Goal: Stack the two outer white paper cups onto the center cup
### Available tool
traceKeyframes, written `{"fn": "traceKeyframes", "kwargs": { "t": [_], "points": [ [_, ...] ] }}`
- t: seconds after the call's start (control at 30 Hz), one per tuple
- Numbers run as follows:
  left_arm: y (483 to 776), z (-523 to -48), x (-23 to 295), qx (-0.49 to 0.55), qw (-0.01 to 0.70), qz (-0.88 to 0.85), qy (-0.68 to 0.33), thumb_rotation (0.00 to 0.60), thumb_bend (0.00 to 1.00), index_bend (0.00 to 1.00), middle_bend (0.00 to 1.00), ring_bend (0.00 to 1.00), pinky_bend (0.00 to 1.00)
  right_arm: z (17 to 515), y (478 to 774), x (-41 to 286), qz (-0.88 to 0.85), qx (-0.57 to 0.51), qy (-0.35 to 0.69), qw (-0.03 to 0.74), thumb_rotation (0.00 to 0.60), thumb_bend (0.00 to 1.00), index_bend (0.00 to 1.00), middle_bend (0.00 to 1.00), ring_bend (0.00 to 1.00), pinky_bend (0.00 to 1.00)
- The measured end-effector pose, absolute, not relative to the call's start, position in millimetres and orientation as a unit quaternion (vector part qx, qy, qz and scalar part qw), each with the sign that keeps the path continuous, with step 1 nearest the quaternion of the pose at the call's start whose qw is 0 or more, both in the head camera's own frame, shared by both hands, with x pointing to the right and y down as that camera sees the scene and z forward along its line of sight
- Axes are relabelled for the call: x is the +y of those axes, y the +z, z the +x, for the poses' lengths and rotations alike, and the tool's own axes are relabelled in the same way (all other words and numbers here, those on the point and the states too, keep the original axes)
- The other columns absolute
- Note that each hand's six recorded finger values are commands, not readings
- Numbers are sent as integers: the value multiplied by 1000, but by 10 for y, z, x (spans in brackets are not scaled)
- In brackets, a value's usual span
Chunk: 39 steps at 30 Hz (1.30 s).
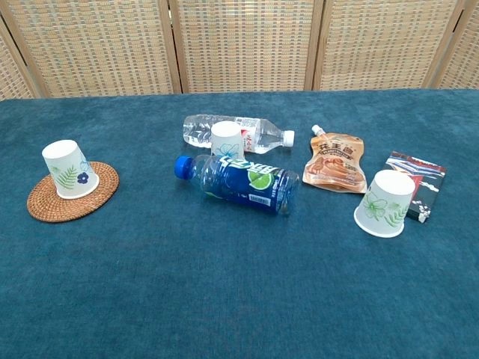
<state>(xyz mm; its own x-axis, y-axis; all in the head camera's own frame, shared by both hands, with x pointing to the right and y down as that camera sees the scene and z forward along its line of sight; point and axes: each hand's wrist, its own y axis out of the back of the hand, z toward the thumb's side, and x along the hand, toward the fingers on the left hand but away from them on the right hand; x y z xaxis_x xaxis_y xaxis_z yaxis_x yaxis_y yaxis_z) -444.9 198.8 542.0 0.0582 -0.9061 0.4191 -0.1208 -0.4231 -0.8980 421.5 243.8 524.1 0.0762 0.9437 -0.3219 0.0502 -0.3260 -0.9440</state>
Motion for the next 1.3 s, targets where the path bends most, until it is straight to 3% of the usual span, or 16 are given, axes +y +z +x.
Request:
{"fn": "traceKeyframes", "kwargs": {
  "t": [0.4, 0.5, 0.8, 1.07, 1.3],
  "points": [
    [5395, -4443, 1997, 406, 350, -640, -551, 600, 0, 0, 0, 0, 0, 4126, 5328, 2330, -624, -414, 529, 399, 600, 0, 3, 0, 0, 0],
    [5372, -4430, 1989, 409, 351, -641, -546, 600, 0, 0, 0, 0, 0, 4024, 5399, 2193, -642, -397, 519, 400, 600, 0, 50, 17, 0, 4],
    [5456, -4449, 1950, 407, 346, -632, -562, 600, 0, 0, 0, 0, 0, 3473, 5806, 1669, -722, -295, 494, 384, 600, 34, 182, 222, 153, 308],
    [5577, -4429, 1897, 398, 347, -621, -580, 600, 0, 0, 0, 0, 0, 2826, 6221, 1237, -775, -239, 475, 341, 600, 175, 199, 246, 194, 336],
    [5632, -4415, 1882, 393, 348, -615, -588, 600, 0, 0, 0, 0, 0, 2545, 6469, 1224, -788, -216, 478, 323, 600, 196, 210, 255, 210, 345]
  ]
}}
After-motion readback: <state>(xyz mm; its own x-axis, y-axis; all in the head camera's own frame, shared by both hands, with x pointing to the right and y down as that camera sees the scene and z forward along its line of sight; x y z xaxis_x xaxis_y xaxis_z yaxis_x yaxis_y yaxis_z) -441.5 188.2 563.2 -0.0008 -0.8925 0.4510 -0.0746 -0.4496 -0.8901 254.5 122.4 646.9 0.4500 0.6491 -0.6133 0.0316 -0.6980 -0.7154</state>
